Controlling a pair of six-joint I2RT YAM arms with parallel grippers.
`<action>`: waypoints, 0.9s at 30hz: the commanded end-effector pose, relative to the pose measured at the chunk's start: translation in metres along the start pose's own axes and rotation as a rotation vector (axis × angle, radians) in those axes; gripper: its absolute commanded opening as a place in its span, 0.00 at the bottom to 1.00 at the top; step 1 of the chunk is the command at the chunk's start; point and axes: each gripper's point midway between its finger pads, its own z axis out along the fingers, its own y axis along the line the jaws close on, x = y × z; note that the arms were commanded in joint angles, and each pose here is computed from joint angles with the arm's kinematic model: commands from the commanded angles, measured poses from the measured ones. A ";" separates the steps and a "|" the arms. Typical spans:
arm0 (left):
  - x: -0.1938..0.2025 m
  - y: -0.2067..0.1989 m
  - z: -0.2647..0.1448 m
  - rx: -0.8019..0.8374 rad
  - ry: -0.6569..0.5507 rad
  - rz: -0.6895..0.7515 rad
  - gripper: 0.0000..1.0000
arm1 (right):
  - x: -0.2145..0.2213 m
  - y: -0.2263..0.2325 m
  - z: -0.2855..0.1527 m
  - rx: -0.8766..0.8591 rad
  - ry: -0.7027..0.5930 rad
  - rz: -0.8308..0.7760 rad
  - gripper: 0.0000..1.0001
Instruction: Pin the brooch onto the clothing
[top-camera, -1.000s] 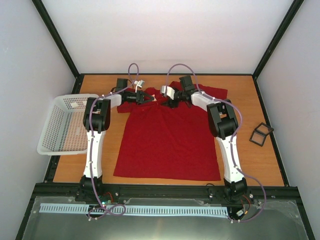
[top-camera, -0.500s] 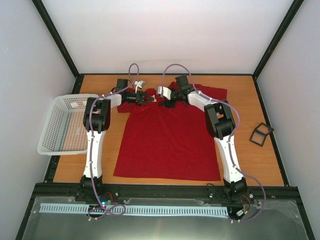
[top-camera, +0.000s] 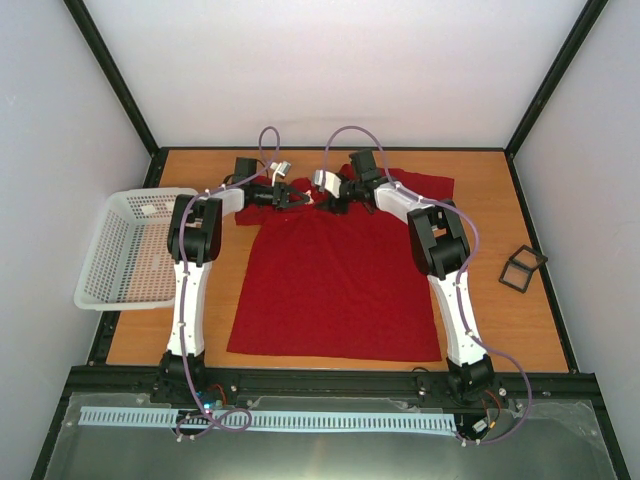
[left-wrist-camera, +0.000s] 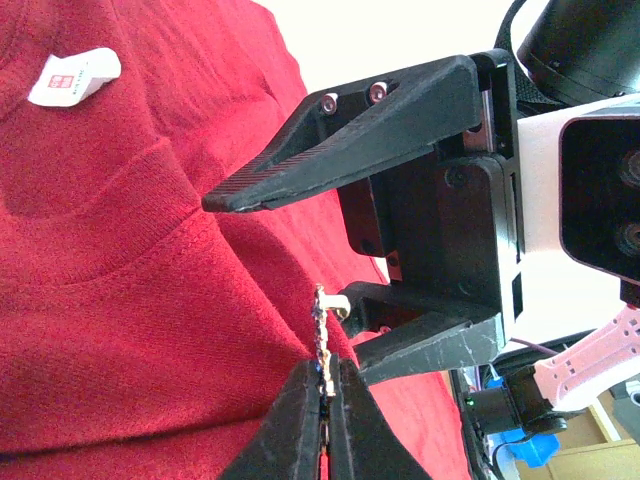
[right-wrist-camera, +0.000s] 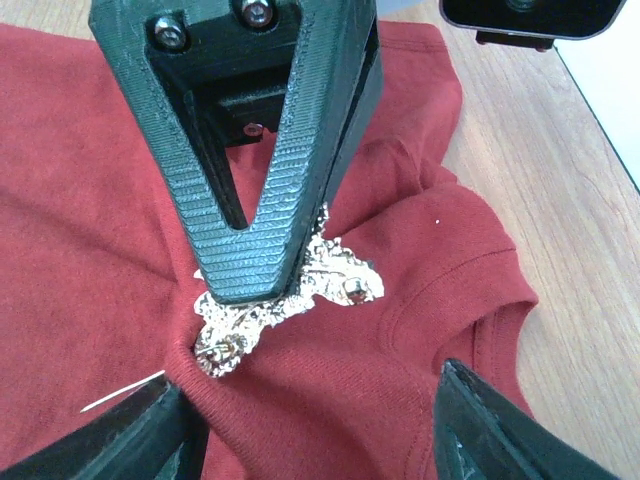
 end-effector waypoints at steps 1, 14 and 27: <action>-0.007 -0.012 0.006 -0.001 0.004 0.081 0.01 | -0.016 0.007 0.002 -0.034 -0.066 -0.002 0.60; -0.004 -0.026 0.015 -0.045 -0.021 0.240 0.01 | -0.029 0.005 -0.002 -0.025 -0.117 0.047 0.63; 0.011 -0.038 0.014 -0.005 -0.015 0.333 0.01 | -0.028 0.008 -0.006 -0.099 -0.135 0.088 0.57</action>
